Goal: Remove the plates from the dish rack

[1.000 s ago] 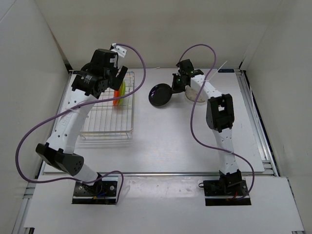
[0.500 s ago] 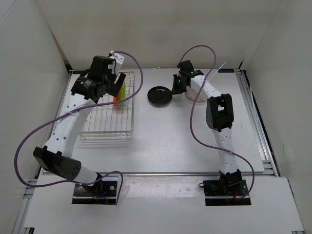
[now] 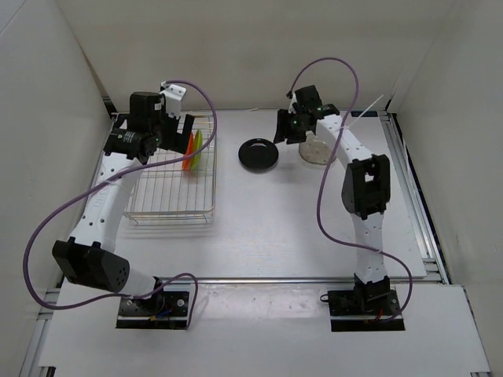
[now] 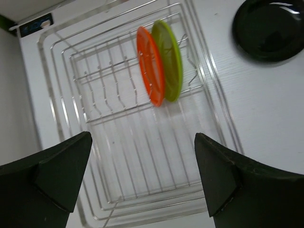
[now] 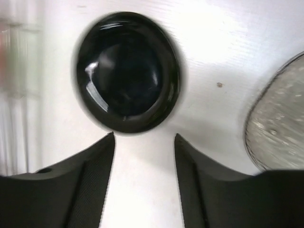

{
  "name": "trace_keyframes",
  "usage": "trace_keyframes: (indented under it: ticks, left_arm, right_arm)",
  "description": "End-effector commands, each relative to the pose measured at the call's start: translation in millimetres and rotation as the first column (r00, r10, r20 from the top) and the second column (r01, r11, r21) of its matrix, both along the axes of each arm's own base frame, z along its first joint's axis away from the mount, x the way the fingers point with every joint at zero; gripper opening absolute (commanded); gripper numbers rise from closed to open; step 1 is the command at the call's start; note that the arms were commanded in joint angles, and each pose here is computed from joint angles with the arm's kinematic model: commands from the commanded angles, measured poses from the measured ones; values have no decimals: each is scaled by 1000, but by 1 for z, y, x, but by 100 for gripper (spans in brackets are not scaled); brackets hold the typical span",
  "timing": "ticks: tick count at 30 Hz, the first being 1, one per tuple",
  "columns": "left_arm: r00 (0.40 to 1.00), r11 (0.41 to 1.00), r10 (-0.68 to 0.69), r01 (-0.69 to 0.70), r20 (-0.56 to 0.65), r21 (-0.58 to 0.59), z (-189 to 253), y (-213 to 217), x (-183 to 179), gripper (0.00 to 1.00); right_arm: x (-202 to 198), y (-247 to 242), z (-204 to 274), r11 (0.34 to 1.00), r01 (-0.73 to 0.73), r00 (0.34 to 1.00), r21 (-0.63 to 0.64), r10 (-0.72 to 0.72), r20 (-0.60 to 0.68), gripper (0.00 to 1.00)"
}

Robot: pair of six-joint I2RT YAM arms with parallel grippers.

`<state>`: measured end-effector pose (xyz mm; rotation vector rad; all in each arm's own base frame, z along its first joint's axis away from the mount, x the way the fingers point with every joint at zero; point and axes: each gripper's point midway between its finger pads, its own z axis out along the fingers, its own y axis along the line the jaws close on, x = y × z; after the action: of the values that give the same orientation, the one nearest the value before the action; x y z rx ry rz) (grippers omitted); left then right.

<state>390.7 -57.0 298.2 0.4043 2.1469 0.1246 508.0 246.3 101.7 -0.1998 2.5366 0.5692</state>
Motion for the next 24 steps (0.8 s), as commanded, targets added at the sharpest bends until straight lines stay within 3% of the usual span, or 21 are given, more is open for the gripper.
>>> trace_keyframes:
  ticks: [1, 7, 15, 24]
  left_arm:
    - [993, 978, -114, 119, 42, -169, 11, -30, 5, 100]
    - [994, 947, -105, 103, 11, -303, -15, -32, 43, 100]
    - [994, 912, -33, -14, -107, -410, -69, -19, 103, 100]
    - [984, 905, -12, -66, -180, -420, -109, -16, 125, 92]
  right_arm:
    - [-20, 2, 115, 989, -139, 966, 46, 126, 225, 59]
    - [-59, -9, 153, 962, -272, 932, -13, 267, 247, 72]
    - [-94, -31, 176, 947, -299, 899, -116, 321, 298, 72]
    - [-103, -40, 164, 946, -291, 913, -144, 320, 254, 70]
